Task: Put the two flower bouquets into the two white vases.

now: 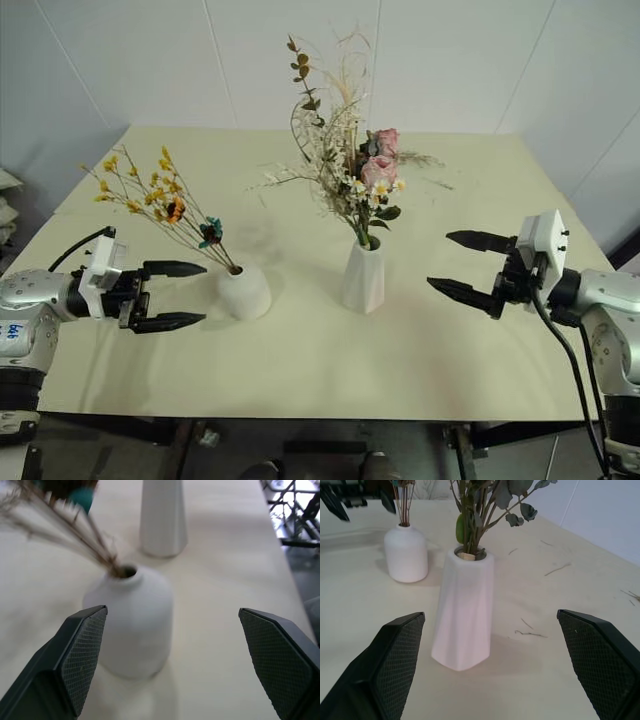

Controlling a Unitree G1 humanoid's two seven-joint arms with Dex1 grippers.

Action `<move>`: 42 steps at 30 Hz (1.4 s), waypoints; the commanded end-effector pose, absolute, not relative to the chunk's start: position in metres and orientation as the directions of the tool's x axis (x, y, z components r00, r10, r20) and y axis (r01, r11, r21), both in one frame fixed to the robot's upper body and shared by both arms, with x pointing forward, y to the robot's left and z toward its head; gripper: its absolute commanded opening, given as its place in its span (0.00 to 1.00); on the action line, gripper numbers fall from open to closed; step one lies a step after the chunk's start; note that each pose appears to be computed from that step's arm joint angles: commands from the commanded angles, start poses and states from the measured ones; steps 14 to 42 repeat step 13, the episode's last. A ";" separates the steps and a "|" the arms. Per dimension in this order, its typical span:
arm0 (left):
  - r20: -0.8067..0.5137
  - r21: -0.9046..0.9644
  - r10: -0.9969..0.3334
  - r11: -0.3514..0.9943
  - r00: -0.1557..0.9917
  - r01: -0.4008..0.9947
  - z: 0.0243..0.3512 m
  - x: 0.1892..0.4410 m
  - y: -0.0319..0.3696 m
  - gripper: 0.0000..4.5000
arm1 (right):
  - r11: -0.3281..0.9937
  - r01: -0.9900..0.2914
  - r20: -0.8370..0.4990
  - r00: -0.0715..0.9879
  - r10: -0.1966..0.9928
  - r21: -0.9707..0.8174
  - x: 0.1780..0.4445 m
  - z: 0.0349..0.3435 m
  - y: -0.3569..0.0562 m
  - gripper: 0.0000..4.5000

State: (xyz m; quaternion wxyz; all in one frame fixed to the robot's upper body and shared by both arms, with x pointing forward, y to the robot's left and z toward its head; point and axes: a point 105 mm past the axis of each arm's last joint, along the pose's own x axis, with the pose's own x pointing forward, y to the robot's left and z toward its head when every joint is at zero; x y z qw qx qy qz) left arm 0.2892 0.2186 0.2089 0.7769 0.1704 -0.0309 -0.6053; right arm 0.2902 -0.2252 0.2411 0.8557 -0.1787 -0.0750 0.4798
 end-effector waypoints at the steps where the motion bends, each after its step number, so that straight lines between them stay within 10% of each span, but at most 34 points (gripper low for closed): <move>1: -0.093 0.361 -0.966 0.193 0.241 0.912 0.239 0.276 0.213 1.00 | 0.444 -0.780 -0.052 0.517 0.855 -0.442 0.279 0.258 -0.230 1.00; 42: -0.087 0.416 -0.953 0.231 0.291 0.879 0.258 0.272 0.221 1.00 | 0.273 -0.827 -0.149 0.389 0.909 -0.492 0.268 0.265 -0.215 1.00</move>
